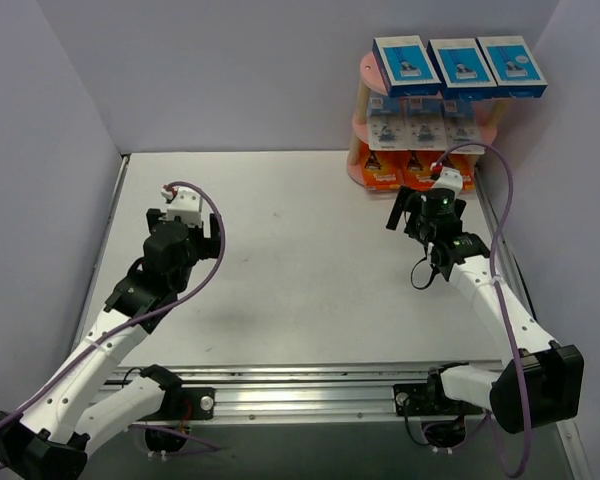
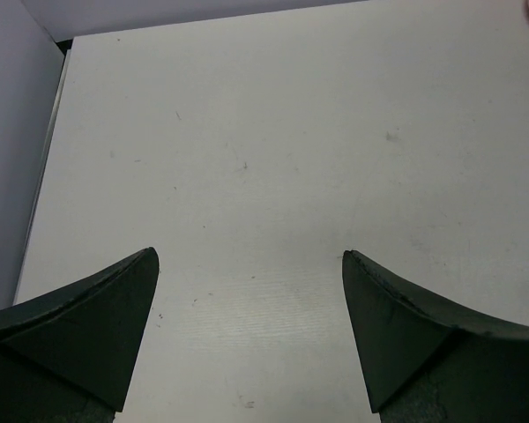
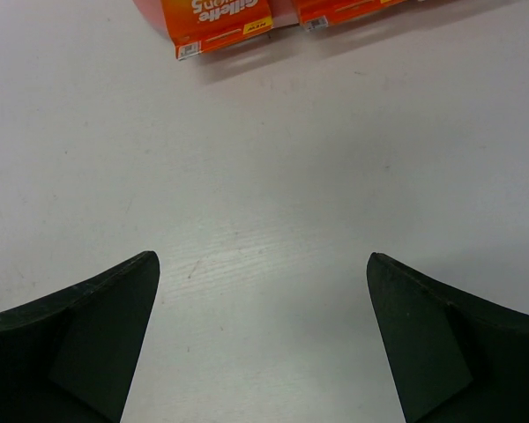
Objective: Place and organize the shaving razors onto the shelf
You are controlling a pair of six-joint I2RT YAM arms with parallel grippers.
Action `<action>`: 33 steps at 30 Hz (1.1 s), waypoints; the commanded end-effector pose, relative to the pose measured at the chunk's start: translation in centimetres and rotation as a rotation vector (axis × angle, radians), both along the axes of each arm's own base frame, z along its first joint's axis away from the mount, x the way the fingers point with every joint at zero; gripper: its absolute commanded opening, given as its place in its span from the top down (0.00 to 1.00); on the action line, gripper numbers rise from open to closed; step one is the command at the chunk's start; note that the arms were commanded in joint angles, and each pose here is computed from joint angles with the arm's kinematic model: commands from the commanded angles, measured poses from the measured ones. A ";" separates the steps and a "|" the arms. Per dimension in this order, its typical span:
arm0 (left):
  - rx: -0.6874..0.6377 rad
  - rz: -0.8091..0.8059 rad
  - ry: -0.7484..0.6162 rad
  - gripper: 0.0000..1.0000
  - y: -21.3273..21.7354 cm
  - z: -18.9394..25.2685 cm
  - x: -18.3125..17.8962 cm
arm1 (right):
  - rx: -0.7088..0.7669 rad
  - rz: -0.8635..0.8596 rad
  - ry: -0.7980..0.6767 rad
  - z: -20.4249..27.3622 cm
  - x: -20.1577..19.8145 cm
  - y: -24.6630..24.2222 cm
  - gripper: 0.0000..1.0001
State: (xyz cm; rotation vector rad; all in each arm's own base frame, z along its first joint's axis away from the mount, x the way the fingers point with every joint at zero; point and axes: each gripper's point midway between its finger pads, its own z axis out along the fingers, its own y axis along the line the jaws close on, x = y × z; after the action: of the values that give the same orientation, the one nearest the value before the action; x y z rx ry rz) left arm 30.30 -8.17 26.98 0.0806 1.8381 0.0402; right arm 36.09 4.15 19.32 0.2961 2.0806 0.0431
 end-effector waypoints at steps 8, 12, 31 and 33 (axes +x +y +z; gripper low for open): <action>0.001 -0.016 0.017 0.06 -0.8 0.0 1.0 | 0.024 -0.056 -0.043 1.1 0.4 -0.4 0.00; 0.015 -0.024 0.031 0.06 -0.9 -0.3 1.0 | 0.028 -0.094 -0.085 2.1 0.0 -1.0 0.00; 0.112 -0.039 0.085 0.06 -1.4 -2.5 1.7 | 0.038 -0.029 -0.080 2.1 0.4 0.0 0.00; 0.113 -0.031 0.078 0.06 -1.1 -2.3 1.6 | 0.044 -0.022 -0.072 1.9 0.4 0.2 0.00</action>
State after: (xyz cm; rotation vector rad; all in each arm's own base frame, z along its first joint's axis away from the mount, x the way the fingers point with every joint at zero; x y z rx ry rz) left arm 31.77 -9.29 23.10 0.2022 1.9515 0.1247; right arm 36.02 3.65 20.77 0.3725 2.0143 0.0533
